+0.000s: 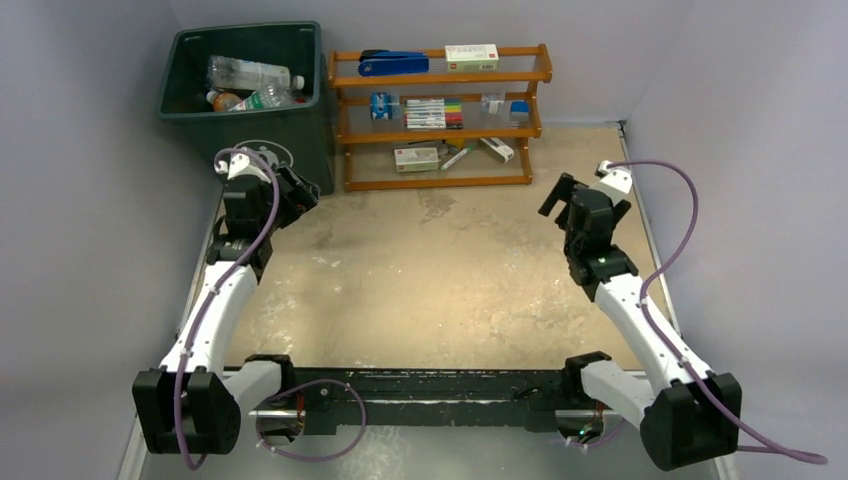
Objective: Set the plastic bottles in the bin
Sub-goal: Reset both arms
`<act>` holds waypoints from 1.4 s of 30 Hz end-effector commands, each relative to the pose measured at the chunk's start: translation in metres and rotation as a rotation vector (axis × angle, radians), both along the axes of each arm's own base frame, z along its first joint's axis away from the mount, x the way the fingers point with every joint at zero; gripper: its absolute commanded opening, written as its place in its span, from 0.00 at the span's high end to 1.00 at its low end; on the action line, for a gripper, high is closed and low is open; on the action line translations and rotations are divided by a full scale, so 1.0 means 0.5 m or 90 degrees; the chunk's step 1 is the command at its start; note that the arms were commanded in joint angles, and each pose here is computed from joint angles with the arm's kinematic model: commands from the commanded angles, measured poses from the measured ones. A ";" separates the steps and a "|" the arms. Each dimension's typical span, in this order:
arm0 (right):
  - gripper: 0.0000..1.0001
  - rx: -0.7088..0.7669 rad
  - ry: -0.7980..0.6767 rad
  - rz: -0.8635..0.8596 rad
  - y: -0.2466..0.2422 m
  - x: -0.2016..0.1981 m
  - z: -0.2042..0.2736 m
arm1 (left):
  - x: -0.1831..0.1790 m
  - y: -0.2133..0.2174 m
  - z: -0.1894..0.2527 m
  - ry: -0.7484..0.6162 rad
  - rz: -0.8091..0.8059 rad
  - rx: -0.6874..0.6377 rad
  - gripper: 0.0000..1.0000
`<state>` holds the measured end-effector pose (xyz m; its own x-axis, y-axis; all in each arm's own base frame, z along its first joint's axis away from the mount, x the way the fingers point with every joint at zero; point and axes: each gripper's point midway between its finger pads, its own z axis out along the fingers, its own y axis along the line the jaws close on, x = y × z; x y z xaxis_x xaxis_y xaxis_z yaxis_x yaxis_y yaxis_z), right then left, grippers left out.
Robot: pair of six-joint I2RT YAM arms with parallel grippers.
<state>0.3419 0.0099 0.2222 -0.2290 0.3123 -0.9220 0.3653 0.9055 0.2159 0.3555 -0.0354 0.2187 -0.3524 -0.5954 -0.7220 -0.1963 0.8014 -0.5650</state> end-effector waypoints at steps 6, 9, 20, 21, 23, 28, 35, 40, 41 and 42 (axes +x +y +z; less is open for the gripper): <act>0.00 -0.113 -0.111 -0.067 -0.106 0.049 -0.044 | 0.034 0.060 -0.105 -0.003 0.018 0.166 0.11; 0.00 -0.144 -0.128 -0.056 -0.110 0.064 -0.057 | 0.028 0.079 -0.155 0.032 0.015 0.218 0.11; 0.00 -0.216 -0.153 -0.078 -0.174 0.074 -0.104 | 0.028 0.150 -0.254 0.059 0.095 0.318 0.10; 0.00 -0.213 -0.157 -0.081 -0.180 0.076 -0.107 | 0.026 0.158 -0.262 0.060 0.105 0.325 0.10; 0.00 -0.211 -0.164 -0.084 -0.187 0.079 -0.114 | 0.036 0.151 -0.275 0.038 0.081 0.334 0.10; 0.00 -0.200 -0.184 -0.077 -0.192 0.091 -0.116 | 0.046 0.153 -0.295 -0.017 0.071 0.345 0.10; 0.00 -0.196 -0.202 -0.064 -0.189 0.099 -0.128 | 0.071 0.194 -0.270 -0.101 0.092 0.287 0.09; 0.00 -0.233 -0.218 -0.056 -0.188 0.101 -0.116 | 0.067 0.222 -0.267 -0.131 0.100 0.266 0.09; 0.00 -0.235 -0.214 -0.049 -0.186 0.105 -0.120 | 0.069 0.222 -0.267 -0.141 0.101 0.261 0.09; 0.00 -0.235 -0.210 -0.047 -0.185 0.107 -0.123 | 0.072 0.220 -0.267 -0.149 0.096 0.259 0.09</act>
<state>0.3881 -0.0858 0.1369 0.0183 0.0046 -0.9998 0.4225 0.9063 0.0119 0.3791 0.0809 0.0609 -0.2126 -0.2719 -0.9385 -0.3254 0.9254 -0.1944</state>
